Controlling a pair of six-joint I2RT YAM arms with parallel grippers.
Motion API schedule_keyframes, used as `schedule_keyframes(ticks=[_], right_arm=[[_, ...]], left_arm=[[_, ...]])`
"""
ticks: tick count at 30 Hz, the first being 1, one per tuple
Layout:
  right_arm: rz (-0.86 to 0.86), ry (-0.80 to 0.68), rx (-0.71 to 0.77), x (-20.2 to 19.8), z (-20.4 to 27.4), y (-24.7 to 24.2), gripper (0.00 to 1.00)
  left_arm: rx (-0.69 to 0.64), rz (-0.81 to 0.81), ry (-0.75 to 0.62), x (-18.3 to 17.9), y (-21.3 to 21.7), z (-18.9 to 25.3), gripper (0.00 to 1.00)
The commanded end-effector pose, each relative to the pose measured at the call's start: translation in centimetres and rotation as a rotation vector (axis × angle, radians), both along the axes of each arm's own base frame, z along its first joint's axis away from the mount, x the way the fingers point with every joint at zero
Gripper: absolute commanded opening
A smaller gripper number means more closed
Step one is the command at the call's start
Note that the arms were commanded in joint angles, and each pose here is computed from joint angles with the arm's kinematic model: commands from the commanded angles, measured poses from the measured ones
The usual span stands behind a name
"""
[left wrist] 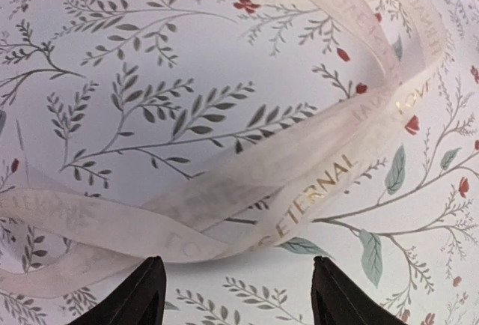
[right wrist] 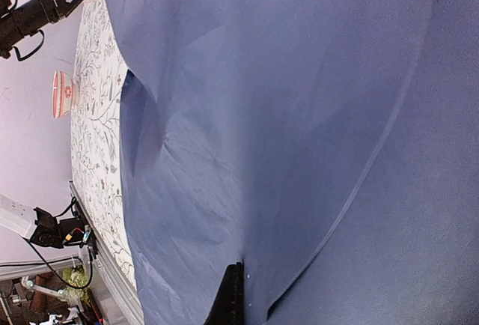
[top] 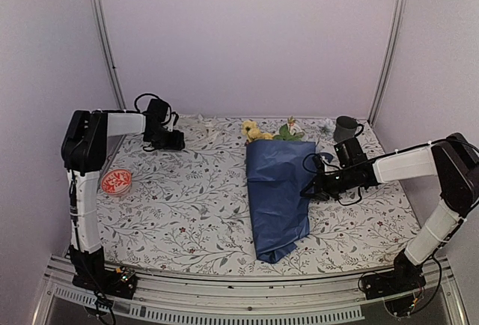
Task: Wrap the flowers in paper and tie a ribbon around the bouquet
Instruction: Pick up the ribbon from the corner of the board.
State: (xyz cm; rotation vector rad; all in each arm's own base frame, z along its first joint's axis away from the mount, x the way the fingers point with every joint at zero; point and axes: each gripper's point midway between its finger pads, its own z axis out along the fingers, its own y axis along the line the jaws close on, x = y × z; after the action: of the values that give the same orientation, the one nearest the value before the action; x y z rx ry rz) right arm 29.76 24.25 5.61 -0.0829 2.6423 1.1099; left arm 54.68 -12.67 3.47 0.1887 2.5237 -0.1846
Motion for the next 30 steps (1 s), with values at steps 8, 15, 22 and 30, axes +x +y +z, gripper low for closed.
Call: schedule_keyframes(ticks=[8, 15, 22, 30], right_arm=[[-0.015, 0.01, -0.026, 0.4, -0.4, -0.3, 0.0], [-0.016, 0.016, -0.025, 0.6, -0.6, -0.2, 0.0], [-0.013, 0.03, -0.034, 0.4, -1.3, -0.3, 0.0], [-0.018, 0.021, -0.035, 0.6, -0.9, -0.3, 0.0]], left_arm=[[0.017, 0.282, -0.133, 3.2, 9.0, 5.4, 0.65], [0.006, 0.395, -0.041, 2.5, 13.1, 1.9, 0.65], [-0.02, 0.39, -0.005, 3.7, 13.8, -0.1, 0.64], [-0.012, 0.354, 0.03, 3.1, 13.5, -1.5, 0.48]])
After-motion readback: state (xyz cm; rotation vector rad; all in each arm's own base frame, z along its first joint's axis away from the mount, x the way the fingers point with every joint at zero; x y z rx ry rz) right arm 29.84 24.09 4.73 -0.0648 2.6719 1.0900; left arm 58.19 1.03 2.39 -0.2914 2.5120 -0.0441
